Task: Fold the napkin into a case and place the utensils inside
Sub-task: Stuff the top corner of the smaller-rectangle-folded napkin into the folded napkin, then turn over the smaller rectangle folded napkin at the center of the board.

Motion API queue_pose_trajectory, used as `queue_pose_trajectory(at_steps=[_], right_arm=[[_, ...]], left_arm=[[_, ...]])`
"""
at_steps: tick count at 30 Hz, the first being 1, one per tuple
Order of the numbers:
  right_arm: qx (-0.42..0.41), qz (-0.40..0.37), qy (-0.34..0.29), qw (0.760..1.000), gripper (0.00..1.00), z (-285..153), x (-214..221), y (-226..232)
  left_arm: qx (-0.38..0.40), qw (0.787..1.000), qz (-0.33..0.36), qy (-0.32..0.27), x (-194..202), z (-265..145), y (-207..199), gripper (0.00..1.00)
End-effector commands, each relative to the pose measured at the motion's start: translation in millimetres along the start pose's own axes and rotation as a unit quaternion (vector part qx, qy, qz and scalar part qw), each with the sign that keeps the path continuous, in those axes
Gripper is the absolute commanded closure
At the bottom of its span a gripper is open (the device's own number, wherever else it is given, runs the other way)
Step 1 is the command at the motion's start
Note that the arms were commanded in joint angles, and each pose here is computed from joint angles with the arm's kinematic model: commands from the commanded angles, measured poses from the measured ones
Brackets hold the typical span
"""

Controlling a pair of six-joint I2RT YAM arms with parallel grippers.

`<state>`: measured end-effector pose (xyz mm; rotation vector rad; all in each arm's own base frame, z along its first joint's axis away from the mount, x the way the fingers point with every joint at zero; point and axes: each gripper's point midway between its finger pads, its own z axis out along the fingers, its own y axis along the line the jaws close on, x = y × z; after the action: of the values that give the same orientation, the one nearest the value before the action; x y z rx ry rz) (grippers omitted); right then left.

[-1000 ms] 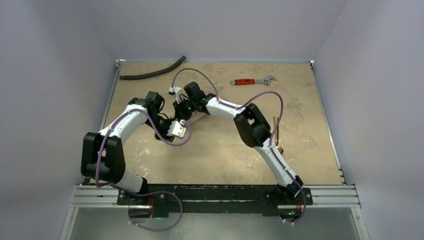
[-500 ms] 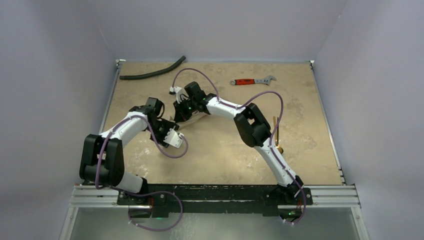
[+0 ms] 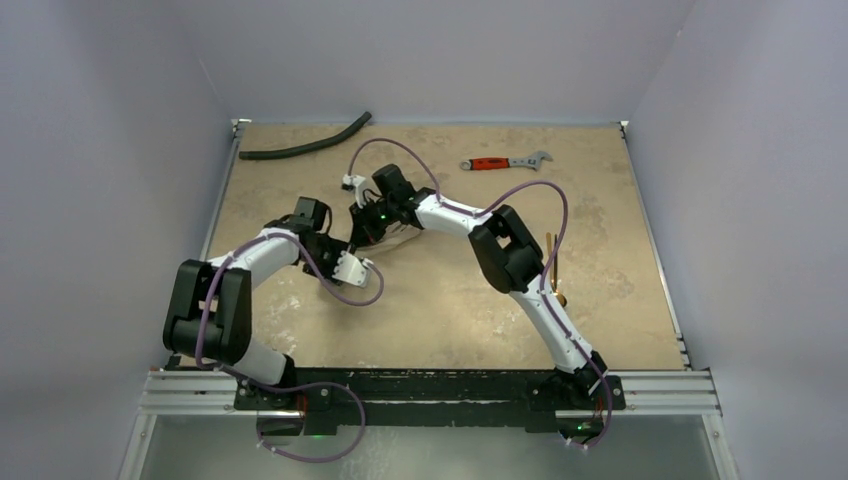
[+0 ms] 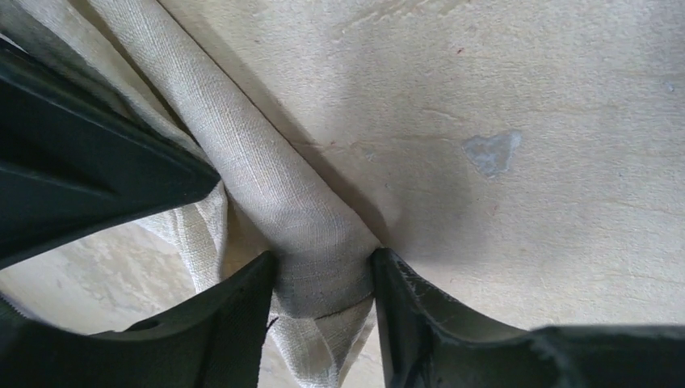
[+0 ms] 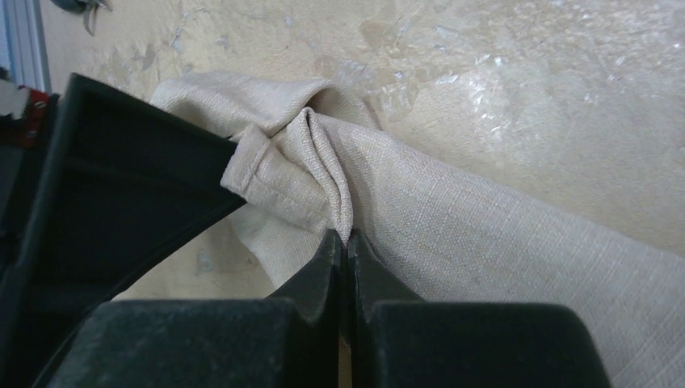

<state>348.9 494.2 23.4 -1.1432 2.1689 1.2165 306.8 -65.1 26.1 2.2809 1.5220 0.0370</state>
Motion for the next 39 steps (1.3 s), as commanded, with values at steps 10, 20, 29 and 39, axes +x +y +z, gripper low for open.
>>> queue_pose_trajectory(at_steps=[10, 20, 29, 39], right_arm=[[-0.022, 0.098, 0.113, 0.988, 0.97, -15.1, 77.6, 5.0], [0.116, 0.010, -0.026, 0.993, 0.49, -55.9, -20.3, -41.9], [0.108, 0.024, 0.064, 0.992, 0.69, -47.5, 27.1, -62.8], [0.146, -0.018, -0.050, 0.988, 0.20, -174.4, -34.2, -62.6]], left_arm=[[0.009, 0.996, -0.084, -0.001, 13.4, 12.2, -9.8, 1.00], [0.074, 0.957, -0.181, -0.215, -47.4, -48.7, 7.1, 1.00], [0.122, 0.876, -0.307, -0.351, -74.9, -88.1, 15.2, 1.00], [0.130, 0.807, -0.423, -0.391, -57.0, -82.3, 5.9, 1.00]])
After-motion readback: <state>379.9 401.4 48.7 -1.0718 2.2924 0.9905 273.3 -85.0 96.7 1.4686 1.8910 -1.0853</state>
